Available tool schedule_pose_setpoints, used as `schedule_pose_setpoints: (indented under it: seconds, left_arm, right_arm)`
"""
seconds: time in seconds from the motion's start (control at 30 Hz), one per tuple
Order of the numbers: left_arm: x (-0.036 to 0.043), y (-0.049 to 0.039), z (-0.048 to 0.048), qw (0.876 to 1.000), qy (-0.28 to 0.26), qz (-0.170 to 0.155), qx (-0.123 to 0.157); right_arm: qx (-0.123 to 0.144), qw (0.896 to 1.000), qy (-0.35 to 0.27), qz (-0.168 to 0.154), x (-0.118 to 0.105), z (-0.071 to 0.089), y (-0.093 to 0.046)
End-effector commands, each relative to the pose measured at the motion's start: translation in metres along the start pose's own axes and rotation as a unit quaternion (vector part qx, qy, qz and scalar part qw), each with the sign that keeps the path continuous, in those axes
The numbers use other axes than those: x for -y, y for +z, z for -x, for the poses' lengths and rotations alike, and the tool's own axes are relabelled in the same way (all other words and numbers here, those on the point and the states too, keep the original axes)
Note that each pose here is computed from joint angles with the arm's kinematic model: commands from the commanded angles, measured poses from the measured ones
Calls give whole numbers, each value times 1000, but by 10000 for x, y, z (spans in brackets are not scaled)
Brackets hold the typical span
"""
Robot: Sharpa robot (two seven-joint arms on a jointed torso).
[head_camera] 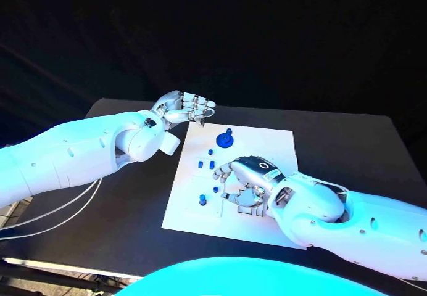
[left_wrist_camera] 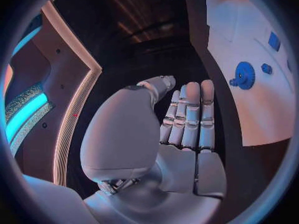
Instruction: Assemble the parts on the task board
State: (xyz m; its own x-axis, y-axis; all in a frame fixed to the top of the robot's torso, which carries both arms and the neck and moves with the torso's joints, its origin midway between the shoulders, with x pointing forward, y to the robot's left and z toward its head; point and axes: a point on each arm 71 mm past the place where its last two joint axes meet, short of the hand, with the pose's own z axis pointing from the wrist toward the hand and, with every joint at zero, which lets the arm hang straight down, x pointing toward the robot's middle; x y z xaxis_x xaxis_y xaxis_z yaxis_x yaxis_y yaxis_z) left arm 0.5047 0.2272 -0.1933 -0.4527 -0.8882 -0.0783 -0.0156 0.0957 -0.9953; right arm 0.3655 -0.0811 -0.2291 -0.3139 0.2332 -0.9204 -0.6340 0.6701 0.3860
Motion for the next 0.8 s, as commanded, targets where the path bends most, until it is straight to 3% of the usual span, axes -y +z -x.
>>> schedule_pose_setpoints:
  seconds: [0.03, 0.23, 0.37, 0.53, 0.8]
  left_arm:
    - [14, -16, -7, 1000, -9, -3, -6]
    - [16, -78, 37, 1000, -15, -4, 2]
    - [12, -120, 67, 1000, -16, -4, 7]
    - [1, -174, 98, 1000, -17, -3, 12]
    - [-5, -200, 88, 1000, -18, -2, 10]
  right_arm:
    - [1, 998, 56, -41, 197, 135, -116]
    - [-24, 980, 128, -151, 709, 366, -432]
    - [-29, 969, 146, -195, 897, 410, -611]
    - [-46, 958, 150, -241, 1048, 359, -828]
    - [-72, 945, 139, -286, 1103, 177, -974]
